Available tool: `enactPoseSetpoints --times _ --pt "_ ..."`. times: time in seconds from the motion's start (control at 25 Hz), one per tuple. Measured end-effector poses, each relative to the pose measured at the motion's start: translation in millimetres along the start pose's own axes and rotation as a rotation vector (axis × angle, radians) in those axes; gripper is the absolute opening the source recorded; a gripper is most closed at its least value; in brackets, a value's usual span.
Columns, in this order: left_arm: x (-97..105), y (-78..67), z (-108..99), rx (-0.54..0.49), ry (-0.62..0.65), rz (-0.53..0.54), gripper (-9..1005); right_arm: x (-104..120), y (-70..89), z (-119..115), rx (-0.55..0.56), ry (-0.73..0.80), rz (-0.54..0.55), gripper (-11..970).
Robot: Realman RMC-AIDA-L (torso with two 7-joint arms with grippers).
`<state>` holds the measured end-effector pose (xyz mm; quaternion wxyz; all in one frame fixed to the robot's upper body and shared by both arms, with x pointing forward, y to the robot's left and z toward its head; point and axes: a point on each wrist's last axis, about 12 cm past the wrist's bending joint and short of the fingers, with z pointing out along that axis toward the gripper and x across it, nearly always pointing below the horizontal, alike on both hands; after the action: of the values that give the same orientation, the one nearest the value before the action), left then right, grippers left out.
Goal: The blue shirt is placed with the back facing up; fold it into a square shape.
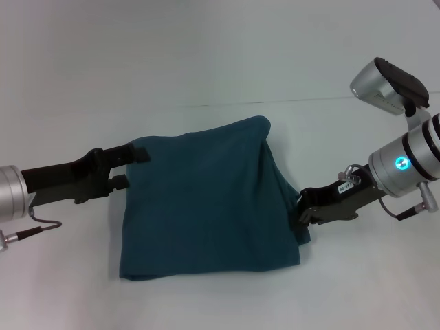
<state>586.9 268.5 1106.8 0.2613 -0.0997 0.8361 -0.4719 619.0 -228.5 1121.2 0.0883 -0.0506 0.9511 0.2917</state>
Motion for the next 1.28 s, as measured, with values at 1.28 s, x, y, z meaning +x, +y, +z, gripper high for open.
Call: enactPoseSetpoints --times 1.28 --pt "0 0.8 -1 0.0 -0.002 -0.003 856 9 -2.1 16 -0.066 -0.021 0.039 322"
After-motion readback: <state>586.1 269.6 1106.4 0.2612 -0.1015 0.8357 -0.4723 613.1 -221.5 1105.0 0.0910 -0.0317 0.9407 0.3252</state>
